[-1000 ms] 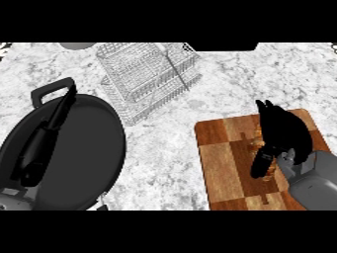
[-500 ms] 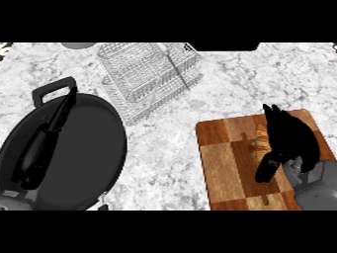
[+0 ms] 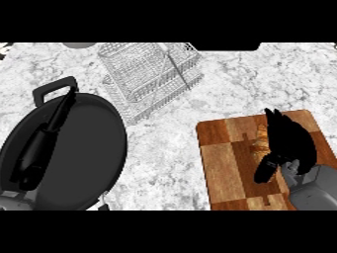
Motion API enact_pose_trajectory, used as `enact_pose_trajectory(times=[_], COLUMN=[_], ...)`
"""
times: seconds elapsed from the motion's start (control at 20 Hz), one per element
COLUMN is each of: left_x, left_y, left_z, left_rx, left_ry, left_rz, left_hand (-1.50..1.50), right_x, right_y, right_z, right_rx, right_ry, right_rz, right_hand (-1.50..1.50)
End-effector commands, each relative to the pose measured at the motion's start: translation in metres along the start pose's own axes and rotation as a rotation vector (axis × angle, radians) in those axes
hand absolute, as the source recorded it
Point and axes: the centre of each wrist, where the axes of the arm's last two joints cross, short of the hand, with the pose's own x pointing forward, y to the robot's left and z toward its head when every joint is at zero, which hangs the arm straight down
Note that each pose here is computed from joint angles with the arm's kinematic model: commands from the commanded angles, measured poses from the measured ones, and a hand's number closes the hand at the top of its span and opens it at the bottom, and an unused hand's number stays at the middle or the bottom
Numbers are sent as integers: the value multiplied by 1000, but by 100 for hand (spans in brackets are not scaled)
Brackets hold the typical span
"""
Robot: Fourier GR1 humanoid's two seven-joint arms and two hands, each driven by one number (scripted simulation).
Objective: Pick the croissant from the cutting board and place it in the tiered basket
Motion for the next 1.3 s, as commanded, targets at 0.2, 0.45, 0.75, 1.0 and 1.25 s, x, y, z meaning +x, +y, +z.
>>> enact_pose_trajectory(times=[0.2, 0.45, 0.75, 1.0, 1.25], left_x=[-5, 10, 12, -6, -9], left_y=[-7, 2, 4, 11, 3], left_z=[3, -22, 1, -13, 15], left_rx=[-8, -6, -24, 13, -4], left_ry=[-11, 0, -5, -9, 20], left_rz=[15, 9, 3, -2, 10], left_hand=[0, 0, 0, 0, 0], right_x=[7, -3, 11, 8, 17], right_y=[22, 33, 57, 34, 9], right_z=[-13, -25, -22, -8, -6], right_rx=[3, 49, 13, -94, -227], right_ry=[178, 165, 12, -33, -52], right_rz=[-8, 25, -71, -25, -37], right_hand=[-150, -150, 150, 150, 150])
